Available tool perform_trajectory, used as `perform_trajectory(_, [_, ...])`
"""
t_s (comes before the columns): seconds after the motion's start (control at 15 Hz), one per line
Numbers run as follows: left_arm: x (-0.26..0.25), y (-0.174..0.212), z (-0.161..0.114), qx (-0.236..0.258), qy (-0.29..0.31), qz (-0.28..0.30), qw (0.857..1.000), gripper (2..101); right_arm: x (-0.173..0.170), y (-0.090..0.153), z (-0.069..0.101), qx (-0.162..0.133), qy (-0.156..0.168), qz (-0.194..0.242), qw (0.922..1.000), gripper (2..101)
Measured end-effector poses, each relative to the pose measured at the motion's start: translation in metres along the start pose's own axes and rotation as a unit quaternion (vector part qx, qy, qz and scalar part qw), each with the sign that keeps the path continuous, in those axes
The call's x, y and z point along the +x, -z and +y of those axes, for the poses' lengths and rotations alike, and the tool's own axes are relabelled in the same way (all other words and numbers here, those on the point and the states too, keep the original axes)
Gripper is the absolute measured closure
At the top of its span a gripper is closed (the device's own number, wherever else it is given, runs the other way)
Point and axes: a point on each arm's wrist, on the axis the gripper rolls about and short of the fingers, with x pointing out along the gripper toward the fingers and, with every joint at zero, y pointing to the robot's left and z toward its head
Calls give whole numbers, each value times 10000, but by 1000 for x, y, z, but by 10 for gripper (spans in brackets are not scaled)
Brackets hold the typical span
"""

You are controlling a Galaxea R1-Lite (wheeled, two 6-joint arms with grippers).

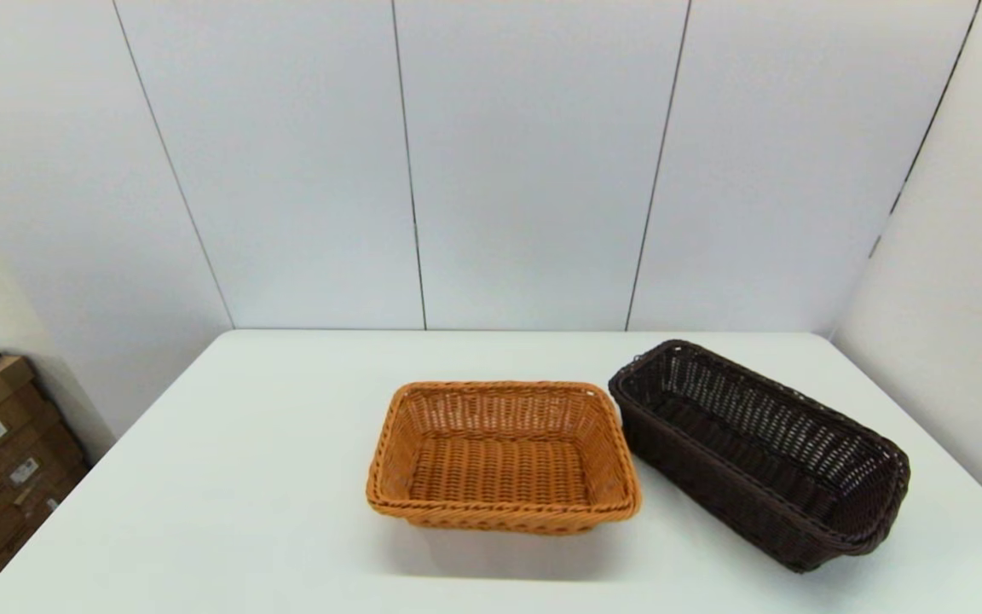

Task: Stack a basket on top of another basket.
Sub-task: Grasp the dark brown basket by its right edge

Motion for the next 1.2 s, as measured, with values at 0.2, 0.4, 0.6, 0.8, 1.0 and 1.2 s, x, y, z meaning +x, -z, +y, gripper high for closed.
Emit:
perform_trajectory(0.2, [0,0,0,2,-2,0,10000,54,3,-19,0,27,21,402,9992,50])
perform_trajectory(0.4, [0,0,0,4,-2,0,10000,54,23,-41,0,136,35,968,9952,50])
perform_trajectory(0.6, [0,0,0,2,-5,-2,10000,54,61,-66,-1,502,104,1731,9836,50])
perform_trajectory(0.8, [0,0,0,6,-5,0,10000,54,114,-90,-2,986,284,2527,9621,50])
perform_trajectory(1.0, [0,0,0,4,-2,0,10000,54,173,-103,-4,1477,599,3187,9344,50])
perform_trajectory(1.2, [0,0,0,2,-2,-4,10000,54,231,-98,-14,1827,1098,3763,9017,50])
